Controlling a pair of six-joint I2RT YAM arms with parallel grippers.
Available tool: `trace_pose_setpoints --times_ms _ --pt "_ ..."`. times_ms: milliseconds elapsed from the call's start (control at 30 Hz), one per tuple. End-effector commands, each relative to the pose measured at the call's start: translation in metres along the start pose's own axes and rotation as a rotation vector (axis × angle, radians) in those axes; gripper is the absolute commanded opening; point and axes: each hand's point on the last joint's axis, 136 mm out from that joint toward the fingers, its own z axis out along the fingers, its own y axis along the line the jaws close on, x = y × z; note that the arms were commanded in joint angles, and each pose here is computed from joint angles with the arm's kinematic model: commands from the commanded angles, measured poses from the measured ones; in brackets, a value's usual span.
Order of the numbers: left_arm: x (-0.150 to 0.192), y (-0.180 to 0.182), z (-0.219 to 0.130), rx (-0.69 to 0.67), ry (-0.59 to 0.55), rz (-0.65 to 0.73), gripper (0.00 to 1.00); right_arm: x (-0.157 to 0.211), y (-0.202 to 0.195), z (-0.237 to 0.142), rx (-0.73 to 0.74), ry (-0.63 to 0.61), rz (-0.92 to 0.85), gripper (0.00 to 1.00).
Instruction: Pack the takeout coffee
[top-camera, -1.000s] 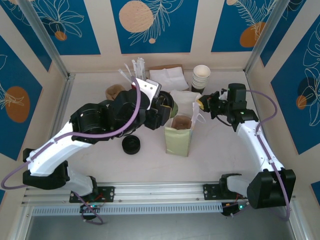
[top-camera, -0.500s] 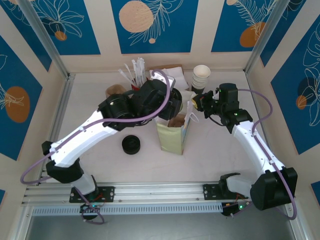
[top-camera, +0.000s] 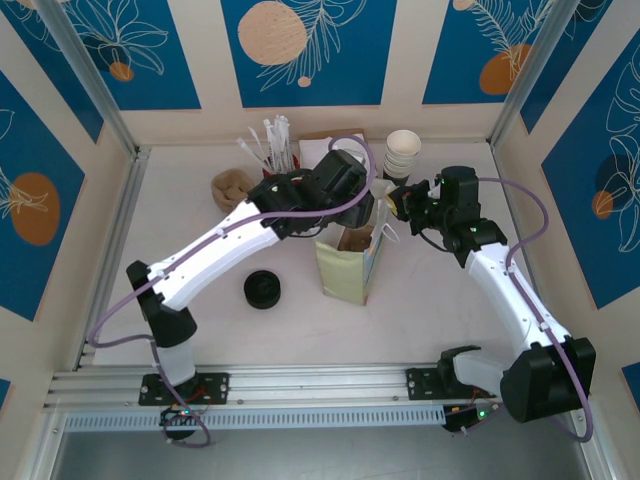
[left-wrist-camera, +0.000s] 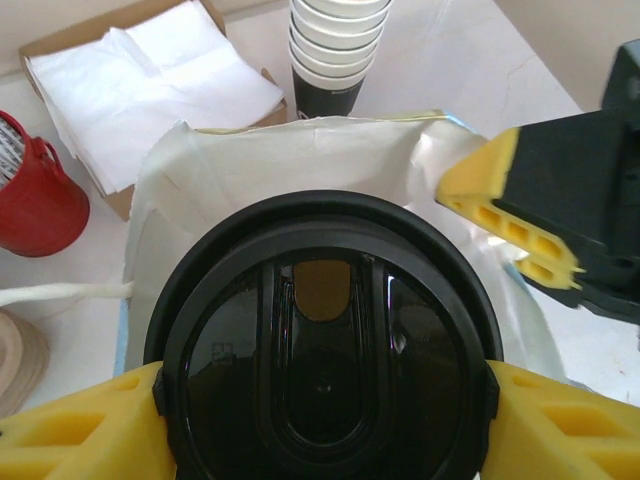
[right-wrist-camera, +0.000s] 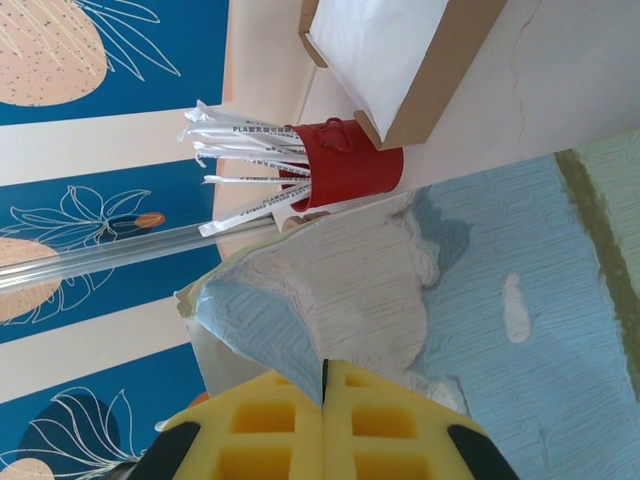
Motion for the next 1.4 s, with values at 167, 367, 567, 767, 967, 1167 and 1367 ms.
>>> trace_pose_setpoints --times_ms 167,367,567,767,967,1167,1367 --pt "0.018 -0.005 0.047 0.011 0.063 -0.022 0.67 0.007 -0.012 0.003 0.078 0.082 -0.058 0.0" --pt "0.024 -0.009 0.061 0.011 0.079 -0.029 0.67 0.015 -0.018 0.003 0.151 0.168 -0.102 0.0" --pt "0.027 -0.011 0.068 0.014 0.103 -0.003 0.68 0.014 -0.019 0.0 0.187 0.219 -0.149 0.0" --pt "0.049 -0.012 0.077 0.03 0.175 0.003 0.68 0.01 -0.008 0.001 0.142 0.24 -0.206 0.0" --pt "0.065 -0.014 0.083 0.05 0.223 0.029 0.68 0.011 0.0 0.002 0.082 0.241 -0.297 0.0" --pt "0.072 -0.012 0.086 0.061 0.237 0.062 0.68 0.02 0.005 0.009 0.019 0.265 -0.347 0.0" --pt "0.073 -0.008 0.082 0.065 0.238 0.076 0.68 0.026 0.009 0.01 -0.005 0.288 -0.42 0.0"
